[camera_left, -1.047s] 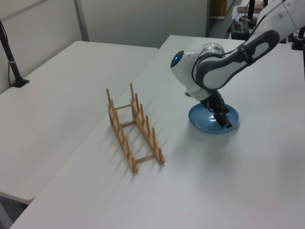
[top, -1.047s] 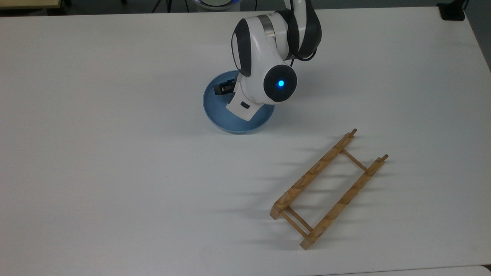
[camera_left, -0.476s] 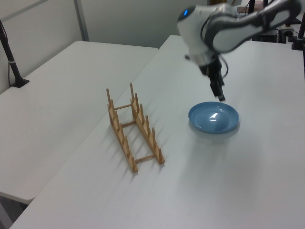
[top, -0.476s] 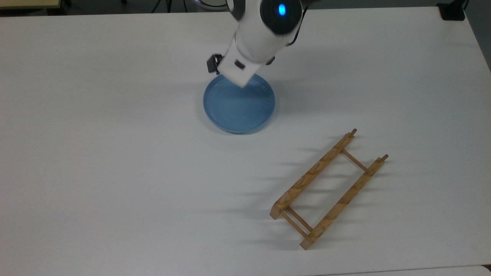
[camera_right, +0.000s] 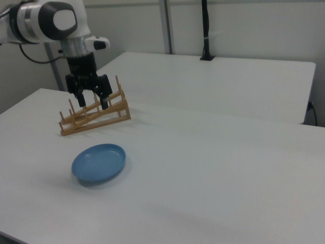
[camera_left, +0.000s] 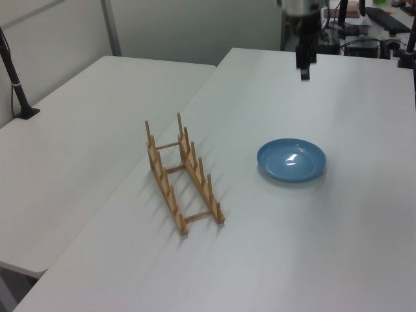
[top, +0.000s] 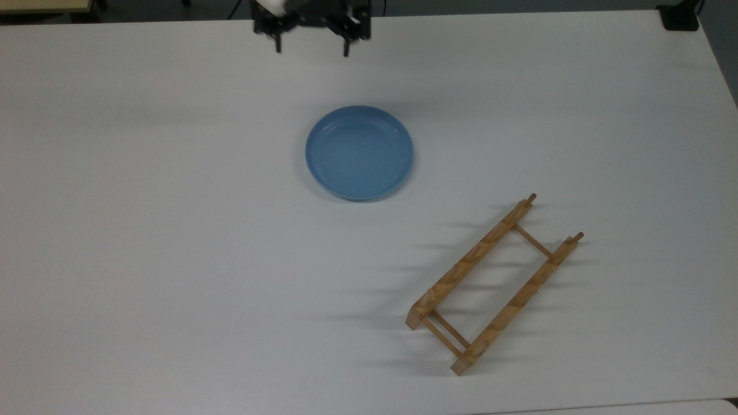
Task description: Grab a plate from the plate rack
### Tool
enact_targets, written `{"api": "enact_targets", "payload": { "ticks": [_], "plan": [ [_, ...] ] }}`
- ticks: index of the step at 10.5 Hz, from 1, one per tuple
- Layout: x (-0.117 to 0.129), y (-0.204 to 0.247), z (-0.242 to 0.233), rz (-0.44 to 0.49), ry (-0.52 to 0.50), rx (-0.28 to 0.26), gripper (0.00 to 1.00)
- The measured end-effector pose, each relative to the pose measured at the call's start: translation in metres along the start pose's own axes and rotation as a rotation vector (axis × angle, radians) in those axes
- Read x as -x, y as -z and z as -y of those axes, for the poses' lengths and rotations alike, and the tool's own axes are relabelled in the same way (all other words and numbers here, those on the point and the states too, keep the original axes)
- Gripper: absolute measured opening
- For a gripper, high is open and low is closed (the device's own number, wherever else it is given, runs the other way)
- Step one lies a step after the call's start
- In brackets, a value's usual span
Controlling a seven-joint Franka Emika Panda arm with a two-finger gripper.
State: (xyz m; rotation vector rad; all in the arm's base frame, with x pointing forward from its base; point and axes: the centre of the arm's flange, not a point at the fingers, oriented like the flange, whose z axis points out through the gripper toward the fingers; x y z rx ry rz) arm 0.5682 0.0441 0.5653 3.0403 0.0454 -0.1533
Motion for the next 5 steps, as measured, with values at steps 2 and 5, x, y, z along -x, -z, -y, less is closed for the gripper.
{"api": "enact_targets", "payload": {
  "ticks": [2, 5],
  "plan": [
    [0.019, 0.025, -0.032, -0.066, -0.062, -0.013, 1.0],
    [0.035, 0.039, -0.055, -0.092, -0.106, -0.014, 1.0]
  ]
}}
